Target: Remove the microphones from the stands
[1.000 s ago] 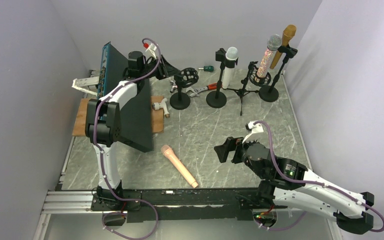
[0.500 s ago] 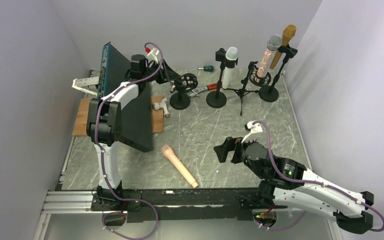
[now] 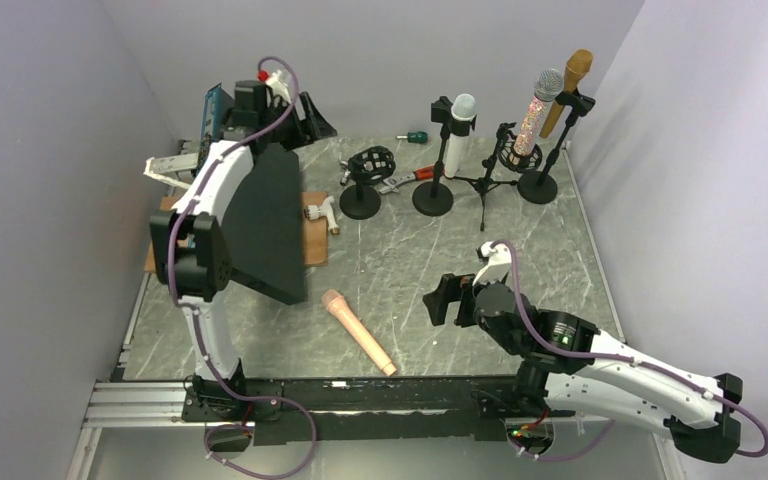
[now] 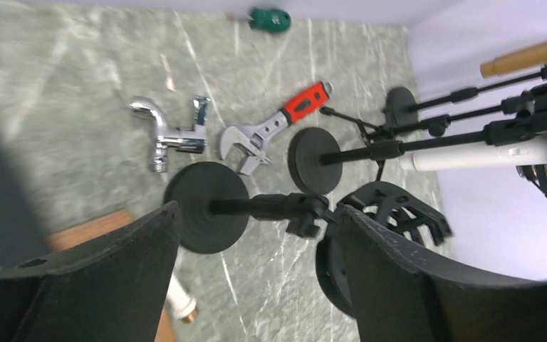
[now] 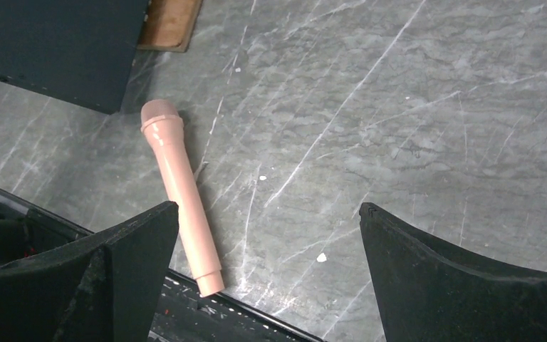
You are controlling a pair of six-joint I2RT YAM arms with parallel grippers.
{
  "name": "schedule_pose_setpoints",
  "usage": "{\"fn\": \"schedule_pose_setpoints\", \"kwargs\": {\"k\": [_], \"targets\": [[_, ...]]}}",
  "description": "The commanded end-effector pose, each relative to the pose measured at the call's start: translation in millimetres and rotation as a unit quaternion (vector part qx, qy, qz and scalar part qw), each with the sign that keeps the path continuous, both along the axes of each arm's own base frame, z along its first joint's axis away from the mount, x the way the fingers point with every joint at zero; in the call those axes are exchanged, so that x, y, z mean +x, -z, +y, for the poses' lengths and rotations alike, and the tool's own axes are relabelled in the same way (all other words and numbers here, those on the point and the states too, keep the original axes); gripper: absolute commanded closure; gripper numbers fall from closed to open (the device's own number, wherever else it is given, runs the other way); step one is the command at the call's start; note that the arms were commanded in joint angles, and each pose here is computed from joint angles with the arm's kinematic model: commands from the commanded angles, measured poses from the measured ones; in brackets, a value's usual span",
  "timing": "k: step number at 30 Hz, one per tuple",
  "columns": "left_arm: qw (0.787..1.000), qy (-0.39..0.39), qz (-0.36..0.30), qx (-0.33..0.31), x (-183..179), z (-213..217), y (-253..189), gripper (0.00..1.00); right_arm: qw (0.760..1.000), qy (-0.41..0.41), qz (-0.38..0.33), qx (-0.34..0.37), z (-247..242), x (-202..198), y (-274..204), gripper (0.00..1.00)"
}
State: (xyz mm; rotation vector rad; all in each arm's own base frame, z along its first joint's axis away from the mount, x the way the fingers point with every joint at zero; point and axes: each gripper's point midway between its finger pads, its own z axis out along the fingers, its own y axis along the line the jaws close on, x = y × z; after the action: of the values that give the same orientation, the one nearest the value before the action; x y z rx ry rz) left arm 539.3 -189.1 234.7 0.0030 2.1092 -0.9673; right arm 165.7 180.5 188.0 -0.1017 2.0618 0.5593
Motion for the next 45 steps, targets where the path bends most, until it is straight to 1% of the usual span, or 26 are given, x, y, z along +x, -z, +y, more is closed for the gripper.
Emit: {"fn": "schedule_pose_setpoints", "kwargs": {"k": [1,3,5,6,7,9,10,11,12,14,16,18,21,24,27,31,35,38,41,45], "targets": [[0.989,-0.063,-0.115,0.065,-40.8,33.5,-118.1,0.12,0.999,0.018,-0.012,0.024,5.7,8.1,-18.5,0.00],[0.985,-0.093,-0.117,0.090,-59.1,43.4,-127.6,0.08,1.000,0.020,-0.009,0.019,8.8,10.1,-15.0,0.00],[0.983,-0.094,-0.121,0.104,-80.9,43.1,-132.1,0.04,1.000,0.022,-0.005,0.013,12.2,12.1,-10.6,0.00],[0.983,-0.095,-0.112,0.106,-91.9,42.8,-126.2,0.03,1.000,0.022,-0.002,0.010,14.2,12.8,-8.4,0.00],[0.984,-0.101,-0.113,0.096,-102.1,42.7,-130.9,0.03,1.000,0.019,0.000,0.007,17.2,13.2,-6.8,0.00],[0.986,-0.090,-0.130,0.055,-125.7,36.2,-136.4,0.01,1.000,0.008,0.005,0.004,26.1,14.0,-4.2,0.00],[0.986,-0.077,-0.143,0.039,-139.6,33.4,-128.5,0.01,1.000,0.004,0.008,0.002,30.0,14.3,-2.2,0.00],[0.981,-0.071,-0.178,0.023,-152.6,32.5,-136.0,0.00,1.000,0.006,0.013,0.002,33.0,15.1,-0.3,0.00],[0.971,-0.064,-0.231,0.003,-170.4,33.0,-153.5,0.01,1.000,0.010,0.018,-0.002,34.5,16.0,2.2,0.00],[0.952,-0.065,-0.299,-0.022,-191.5,37.5,-174.3,0.01,0.999,0.024,0.033,-0.017,34.0,17.6,11.2,0.00],[0.941,-0.054,-0.333,-0.033,-209.1,38.9,-185.6,0.01,0.997,0.046,0.049,-0.036,30.8,20.1,20.1,0.00],[0.934,-0.029,-0.354,-0.040,-221.4,33.7,-185.1,0.01,0.995,0.065,0.060,-0.049,28.2,23.3,25.4,0.00],[0.934,0.000,-0.353,-0.061,-227.2,27.7,-174.3,0.01,0.992,0.089,0.062,-0.057,23.9,30.3,25.6,0.00],[0.936,0.034,-0.347,-0.053,-228.1,20.2,-168.9,0.00,0.992,0.099,0.055,-0.048,19.0,43.7,19.1,0.00],[0.943,0.056,-0.324,-0.044,-225.8,10.2,-160.5,0.01,0.992,0.110,0.055,-0.037,7.3,64.4,10.3,0.00],[0.942,0.109,-0.313,-0.052,-234.7,-14.2,-153.9,0.01,0.989,0.132,0.035,-0.048,-12.6,92.0,-12.9,0.00],[0.939,0.170,-0.289,-0.074,-246.8,-43.2,-146.0,0.01,0.982,0.175,-0.003,-0.076,-36.6,113.7,-54.1,0.00],[0.933,0.206,-0.284,-0.087,-259.4,-60.5,-144.7,0.02,0.976,0.199,-0.031,-0.077,-53.7,127.7,-85.9,0.00],[0.930,0.224,-0.281,-0.084,-267.8,-71.0,-142.0,0.02,0.969,0.224,-0.062,-0.081,-72.7,140.4,-121.3,0.00],[0.930,0.223,-0.281,-0.075,-271.1,-73.8,-142.4,0.02,0.953,0.273,-0.095,-0.090,-104.6,156.8,-165.7,0.00]]}}
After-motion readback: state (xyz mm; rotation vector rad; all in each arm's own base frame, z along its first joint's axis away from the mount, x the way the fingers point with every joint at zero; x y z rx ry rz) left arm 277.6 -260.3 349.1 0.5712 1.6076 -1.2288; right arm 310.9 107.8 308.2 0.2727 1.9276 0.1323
